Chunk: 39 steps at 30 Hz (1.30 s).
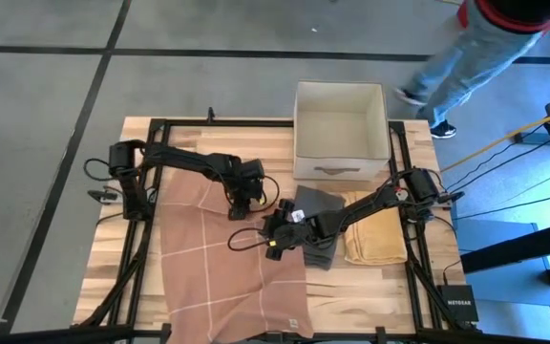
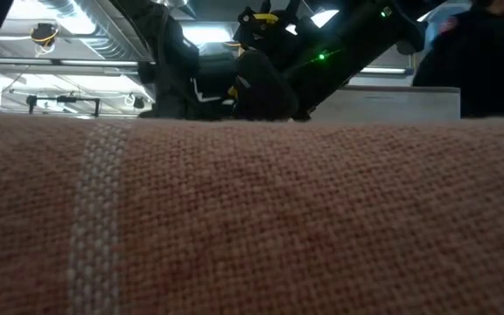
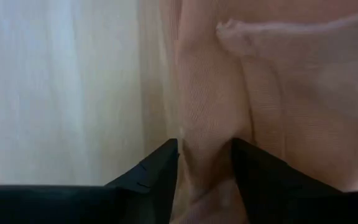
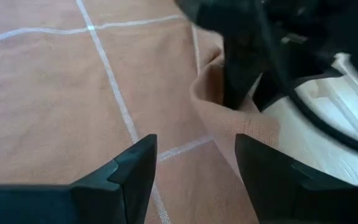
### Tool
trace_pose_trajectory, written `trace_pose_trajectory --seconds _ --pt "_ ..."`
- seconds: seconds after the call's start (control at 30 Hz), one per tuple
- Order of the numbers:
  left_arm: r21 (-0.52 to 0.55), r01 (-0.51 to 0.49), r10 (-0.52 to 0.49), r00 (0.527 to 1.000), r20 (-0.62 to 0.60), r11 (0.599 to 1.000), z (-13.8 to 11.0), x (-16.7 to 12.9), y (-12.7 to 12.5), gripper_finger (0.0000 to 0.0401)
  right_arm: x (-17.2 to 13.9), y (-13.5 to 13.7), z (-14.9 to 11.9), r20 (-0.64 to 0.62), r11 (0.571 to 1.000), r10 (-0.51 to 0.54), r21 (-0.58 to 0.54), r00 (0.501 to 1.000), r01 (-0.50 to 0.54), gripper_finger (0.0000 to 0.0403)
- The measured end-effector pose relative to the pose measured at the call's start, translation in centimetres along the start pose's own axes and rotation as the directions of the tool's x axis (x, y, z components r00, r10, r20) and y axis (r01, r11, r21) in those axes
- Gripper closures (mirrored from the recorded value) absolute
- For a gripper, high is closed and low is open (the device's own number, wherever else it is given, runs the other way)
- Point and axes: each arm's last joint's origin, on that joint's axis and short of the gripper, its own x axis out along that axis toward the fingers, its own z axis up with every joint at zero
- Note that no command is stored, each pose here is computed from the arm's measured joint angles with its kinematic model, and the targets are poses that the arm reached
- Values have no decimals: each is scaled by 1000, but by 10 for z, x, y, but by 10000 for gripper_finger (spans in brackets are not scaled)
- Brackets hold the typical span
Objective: Fold towel
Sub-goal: Fold the brown towel
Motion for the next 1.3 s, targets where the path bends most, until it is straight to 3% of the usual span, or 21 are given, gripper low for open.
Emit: trace_pose_trajectory --seconds 0.2,0.43,0.5,0.73,0.83,1.0,1.13,1.3 --pt "-3 -15 15 1000 4 1000 1 3 0 280 0 0 0 0 1000 -7 -2 1000 7 182" --pt "-8 -172 173 981 84 985 8 -32 -1 383 0 0 0 1 1000 -9 -16 1000 9 182" --pt "-5 -187 186 976 112 982 9 -39 -2 395 0 0 0 3 1000 -9 -16 1000 9 182" --pt "-43 -181 184 977 108 983 4 -36 -3 381 0 0 0 4 1000 -7 -14 1000 7 182" --pt "-70 -167 172 983 70 983 -2 -27 -3 355 0 0 0 5 1000 -6 -14 1000 6 182" --pt "-53 -24 27 997 72 998 -5 -17 -6 290 0 0 1 7 1000 -4 -12 1000 4 182" --pt "-29 -47 49 996 79 998 -3 -14 -4 257 0 0 3 25 1000 1 -8 1000 -1 182" --pt "-22 -112 114 991 71 993 -2 -7 0 249 0 0 3 25 1000 0 -12 1000 0 182"
